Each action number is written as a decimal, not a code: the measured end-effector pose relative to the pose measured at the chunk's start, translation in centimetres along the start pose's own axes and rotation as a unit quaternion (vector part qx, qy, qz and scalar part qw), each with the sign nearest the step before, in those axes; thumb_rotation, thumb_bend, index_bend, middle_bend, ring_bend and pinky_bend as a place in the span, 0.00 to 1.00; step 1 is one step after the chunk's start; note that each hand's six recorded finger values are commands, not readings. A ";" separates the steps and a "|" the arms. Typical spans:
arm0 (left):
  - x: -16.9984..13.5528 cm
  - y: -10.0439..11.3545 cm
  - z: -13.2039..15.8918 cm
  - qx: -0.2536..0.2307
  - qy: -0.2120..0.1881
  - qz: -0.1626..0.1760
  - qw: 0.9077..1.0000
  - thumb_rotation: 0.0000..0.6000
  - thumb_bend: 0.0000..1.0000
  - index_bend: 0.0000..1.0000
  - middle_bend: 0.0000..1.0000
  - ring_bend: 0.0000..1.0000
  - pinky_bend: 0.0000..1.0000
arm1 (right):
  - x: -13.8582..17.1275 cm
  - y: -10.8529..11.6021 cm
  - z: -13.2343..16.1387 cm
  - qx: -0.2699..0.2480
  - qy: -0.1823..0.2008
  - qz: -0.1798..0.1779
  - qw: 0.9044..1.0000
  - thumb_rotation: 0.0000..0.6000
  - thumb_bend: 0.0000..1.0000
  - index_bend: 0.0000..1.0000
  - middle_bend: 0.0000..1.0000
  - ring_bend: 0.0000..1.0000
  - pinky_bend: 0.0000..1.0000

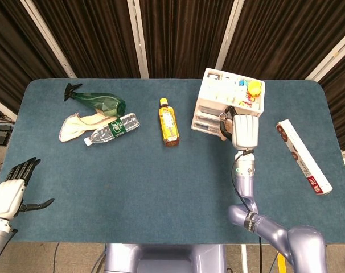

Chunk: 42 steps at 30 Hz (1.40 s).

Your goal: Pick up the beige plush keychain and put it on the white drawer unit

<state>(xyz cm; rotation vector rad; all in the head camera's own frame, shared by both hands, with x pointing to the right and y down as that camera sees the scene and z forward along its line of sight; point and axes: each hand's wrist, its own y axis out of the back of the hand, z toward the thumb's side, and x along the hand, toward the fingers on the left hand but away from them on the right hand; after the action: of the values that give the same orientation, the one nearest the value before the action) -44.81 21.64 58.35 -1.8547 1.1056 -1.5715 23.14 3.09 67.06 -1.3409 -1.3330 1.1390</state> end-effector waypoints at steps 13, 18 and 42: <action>0.0 -0.1 0.1 0.004 -0.001 0.001 1.000 0.80 0.00 0.00 0.00 0.00 0.00 | 0.3 -0.6 -0.2 -0.010 0.015 -0.013 1.000 1.00 0.33 0.54 1.00 1.00 0.92; -0.1 -0.1 0.1 0.004 -0.001 0.000 1.000 0.80 0.00 0.00 0.00 0.00 0.00 | 0.3 -0.8 0.1 -0.014 0.019 -0.015 1.000 1.00 0.33 0.54 1.00 1.00 0.91; -0.2 -0.2 0.2 0.005 -0.004 0.000 1.000 0.80 0.00 0.00 0.00 0.00 0.00 | -0.7 -2.0 -1.3 0.009 0.014 0.004 1.000 1.00 0.31 0.53 1.00 1.00 0.91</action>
<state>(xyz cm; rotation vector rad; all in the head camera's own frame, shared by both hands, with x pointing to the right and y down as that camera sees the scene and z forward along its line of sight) -44.57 21.93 58.33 -1.8526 1.0918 -1.5662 24.03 2.39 69.29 -1.3459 -1.2952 1.1311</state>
